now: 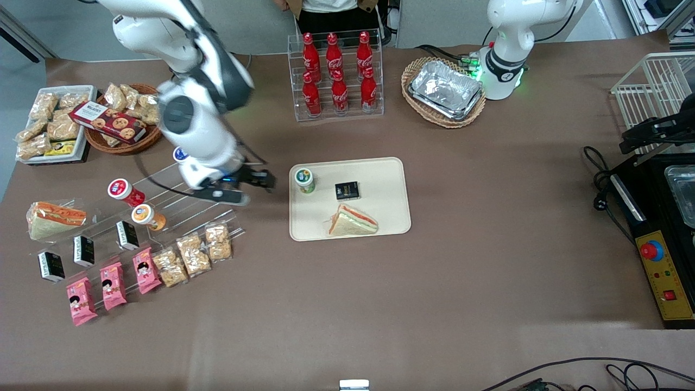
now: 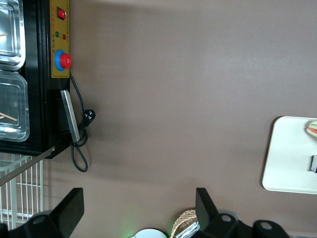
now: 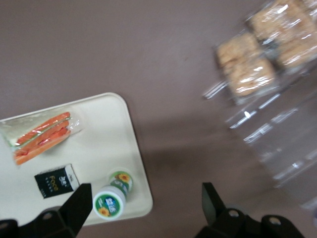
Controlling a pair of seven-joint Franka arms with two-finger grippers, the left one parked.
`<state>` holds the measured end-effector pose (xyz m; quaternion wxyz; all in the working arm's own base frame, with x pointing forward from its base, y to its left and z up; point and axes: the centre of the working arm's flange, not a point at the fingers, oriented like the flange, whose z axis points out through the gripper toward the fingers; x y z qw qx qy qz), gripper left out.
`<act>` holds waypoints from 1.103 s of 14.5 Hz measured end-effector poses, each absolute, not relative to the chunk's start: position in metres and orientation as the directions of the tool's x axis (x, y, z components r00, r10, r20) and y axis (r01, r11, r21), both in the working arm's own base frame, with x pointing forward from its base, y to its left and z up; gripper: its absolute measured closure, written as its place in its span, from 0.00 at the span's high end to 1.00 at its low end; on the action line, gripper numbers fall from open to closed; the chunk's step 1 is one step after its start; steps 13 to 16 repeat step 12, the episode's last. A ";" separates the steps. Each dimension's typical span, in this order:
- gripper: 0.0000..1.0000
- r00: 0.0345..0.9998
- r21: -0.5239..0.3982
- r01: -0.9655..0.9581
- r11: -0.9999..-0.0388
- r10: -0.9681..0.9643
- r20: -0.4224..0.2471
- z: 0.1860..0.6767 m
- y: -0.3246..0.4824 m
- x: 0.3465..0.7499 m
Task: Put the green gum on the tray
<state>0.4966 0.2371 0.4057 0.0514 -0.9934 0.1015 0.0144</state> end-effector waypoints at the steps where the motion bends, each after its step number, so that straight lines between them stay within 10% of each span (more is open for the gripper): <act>1: 0.99 0.980 -0.102 -0.199 -0.975 -0.195 -0.046 0.433 0.219 0.503; 9: 0.99 0.988 -0.104 -0.131 -0.986 -0.122 -0.093 0.567 0.049 0.545; 16: 0.99 0.989 -0.050 -0.125 -0.991 -0.121 -0.081 0.592 0.022 0.551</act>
